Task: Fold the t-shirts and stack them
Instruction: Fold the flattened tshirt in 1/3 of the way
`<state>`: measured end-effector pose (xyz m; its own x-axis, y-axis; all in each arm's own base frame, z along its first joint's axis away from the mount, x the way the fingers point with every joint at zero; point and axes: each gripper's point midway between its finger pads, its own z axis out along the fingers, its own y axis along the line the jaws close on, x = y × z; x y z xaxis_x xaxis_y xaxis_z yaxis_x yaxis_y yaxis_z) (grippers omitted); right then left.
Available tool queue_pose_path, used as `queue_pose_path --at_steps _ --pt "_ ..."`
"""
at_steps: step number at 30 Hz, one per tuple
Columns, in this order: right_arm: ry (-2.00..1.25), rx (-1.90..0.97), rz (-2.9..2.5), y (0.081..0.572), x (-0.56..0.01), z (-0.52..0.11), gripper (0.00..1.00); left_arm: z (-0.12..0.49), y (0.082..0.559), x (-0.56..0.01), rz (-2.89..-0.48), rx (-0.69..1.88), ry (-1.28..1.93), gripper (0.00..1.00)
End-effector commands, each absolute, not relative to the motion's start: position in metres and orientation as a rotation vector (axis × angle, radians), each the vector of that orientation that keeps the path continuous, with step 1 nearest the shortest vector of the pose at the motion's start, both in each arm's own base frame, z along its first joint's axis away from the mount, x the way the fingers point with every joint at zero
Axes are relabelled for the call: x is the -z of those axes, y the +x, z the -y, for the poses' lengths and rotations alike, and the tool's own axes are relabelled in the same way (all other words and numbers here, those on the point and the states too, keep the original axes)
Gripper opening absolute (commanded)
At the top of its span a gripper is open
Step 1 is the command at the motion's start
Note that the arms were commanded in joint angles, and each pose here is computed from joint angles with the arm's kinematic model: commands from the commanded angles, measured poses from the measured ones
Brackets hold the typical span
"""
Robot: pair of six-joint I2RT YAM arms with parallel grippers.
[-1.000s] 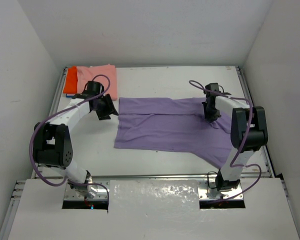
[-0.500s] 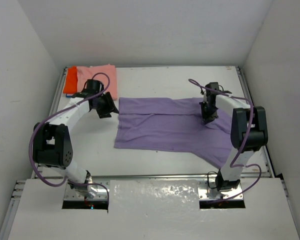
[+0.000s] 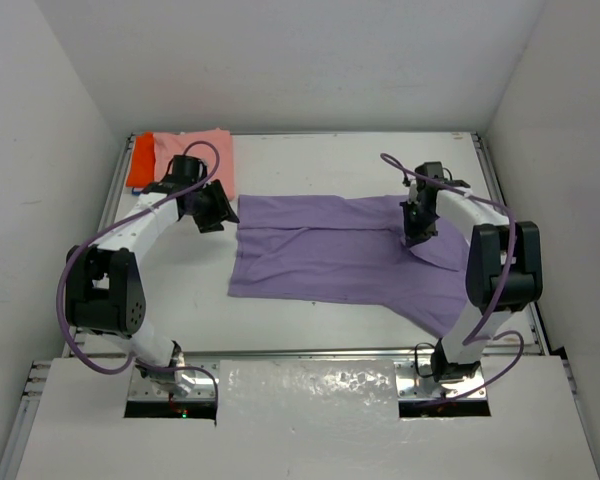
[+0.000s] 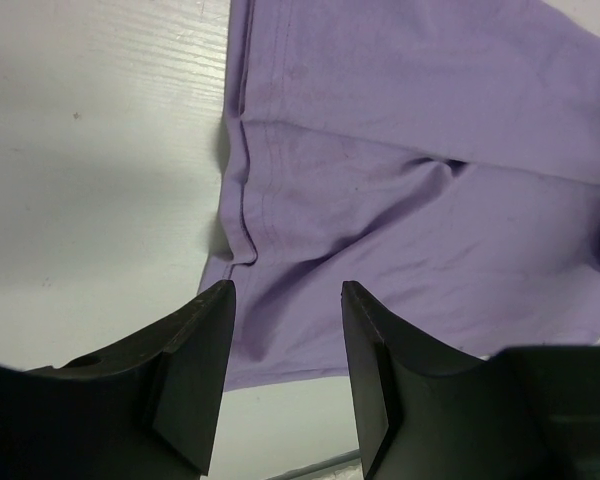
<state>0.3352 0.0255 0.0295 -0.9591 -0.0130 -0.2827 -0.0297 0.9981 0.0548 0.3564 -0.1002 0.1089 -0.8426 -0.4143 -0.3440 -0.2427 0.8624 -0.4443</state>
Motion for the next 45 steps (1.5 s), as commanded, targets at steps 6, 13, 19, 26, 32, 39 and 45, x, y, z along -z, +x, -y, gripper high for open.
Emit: queue_pose_path --at_steps 6,13,19,26,32,39,45 --pt "-0.027 -0.135 -2.808 0.333 -0.043 -0.029 0.29 0.098 0.370 -0.122 -2.543 0.558 -0.467 0.45" --pt "0.266 0.079 -2.701 0.344 -0.069 0.020 0.46 0.092 0.411 -0.117 -2.506 0.480 -0.377 0.45" --pt "0.448 0.163 -2.711 0.346 -0.050 0.055 0.46 0.111 0.462 -0.110 -2.410 0.593 -0.214 0.46" --pt "0.531 0.160 -2.747 0.350 -0.019 0.061 0.45 0.149 0.513 -0.107 -2.326 0.730 -0.091 0.46" --pt "0.633 0.219 -2.783 0.339 -0.001 0.079 0.45 0.159 0.533 -0.066 -2.395 0.703 -0.112 0.46" --pt "0.704 0.265 -2.794 0.331 0.008 0.104 0.45 0.153 0.547 -0.026 -2.444 0.639 -0.139 0.46" --pt "0.707 0.265 -2.812 0.331 0.012 0.114 0.45 0.154 0.560 -0.011 -2.436 0.631 -0.143 0.47"
